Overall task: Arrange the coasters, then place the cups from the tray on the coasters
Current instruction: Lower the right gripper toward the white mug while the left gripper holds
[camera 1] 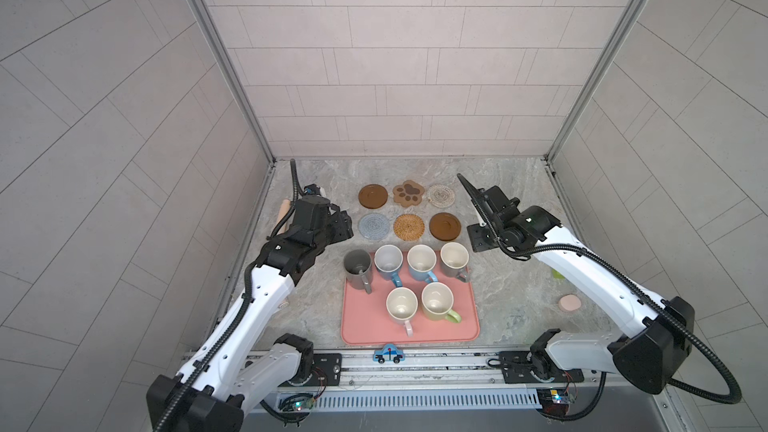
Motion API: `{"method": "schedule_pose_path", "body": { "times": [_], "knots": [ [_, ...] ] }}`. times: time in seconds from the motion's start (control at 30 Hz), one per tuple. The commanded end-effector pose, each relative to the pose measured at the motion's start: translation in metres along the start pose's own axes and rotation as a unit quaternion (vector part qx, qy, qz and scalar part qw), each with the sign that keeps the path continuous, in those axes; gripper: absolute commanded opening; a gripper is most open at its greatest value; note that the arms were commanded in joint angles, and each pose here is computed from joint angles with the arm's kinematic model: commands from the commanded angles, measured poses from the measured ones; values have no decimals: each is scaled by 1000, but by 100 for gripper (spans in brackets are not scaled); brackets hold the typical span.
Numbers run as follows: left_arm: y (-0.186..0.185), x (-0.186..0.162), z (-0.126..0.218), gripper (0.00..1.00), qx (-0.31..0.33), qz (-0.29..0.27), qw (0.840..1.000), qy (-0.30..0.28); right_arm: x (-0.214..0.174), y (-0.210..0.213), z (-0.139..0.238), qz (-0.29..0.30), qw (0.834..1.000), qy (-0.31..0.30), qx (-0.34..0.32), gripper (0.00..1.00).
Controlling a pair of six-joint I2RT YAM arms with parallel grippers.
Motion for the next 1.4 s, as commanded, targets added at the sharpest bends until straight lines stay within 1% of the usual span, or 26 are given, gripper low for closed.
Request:
{"method": "schedule_pose_path", "body": {
  "times": [0.0, 0.1, 0.3, 0.4, 0.5, 0.6, 0.67, 0.8, 1.07, 1.37],
  "knots": [
    [6, 6, 5, 71, 13, 14, 1000, -22, -10, 9, -2, 2, 1000, 11, 28, 61],
    [6, 11, 6, 71, 19, 11, 999, -33, -20, 16, -7, 4, 999, 25, 32, 60],
    [7, 11, 6, 71, 20, 10, 999, -36, -36, 32, -16, 28, 998, 47, 39, 59],
    [6, 13, 7, 71, 14, 10, 999, -45, -45, 34, -18, 25, 997, 62, 36, 59],
    [5, 17, 6, 71, 13, 5, 998, -55, -51, 35, -18, 12, 998, 57, 36, 58],
    [-1, 17, 4, 71, 1, 3, 999, -47, -54, 39, -20, 3, 998, 49, 42, 57],
    [-3, 16, 3, 71, -3, 0, 999, -43, -56, 43, -20, 6, 998, 48, 46, 56],
    [-4, 19, 6, 71, -8, -2, 999, -51, -61, 50, -22, 17, 997, 55, 49, 56],
    [0, 14, 2, 71, -10, 20, 998, -53, -61, 52, -27, 18, 997, 55, 43, 54],
    [0, 12, -8, 71, -3, 20, 999, -42, -53, 61, -44, 26, 996, 66, 50, 53]
  ]
}}
Point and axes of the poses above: each gripper's point midway between its finger pads, its own z axis back along the fingers, its own y axis along the line the jaws close on, x = y × z, the point moved 3 cm from there along z, back along the fingers, and after that the axes turned 14 degrees about z, right-handed, at the moved point
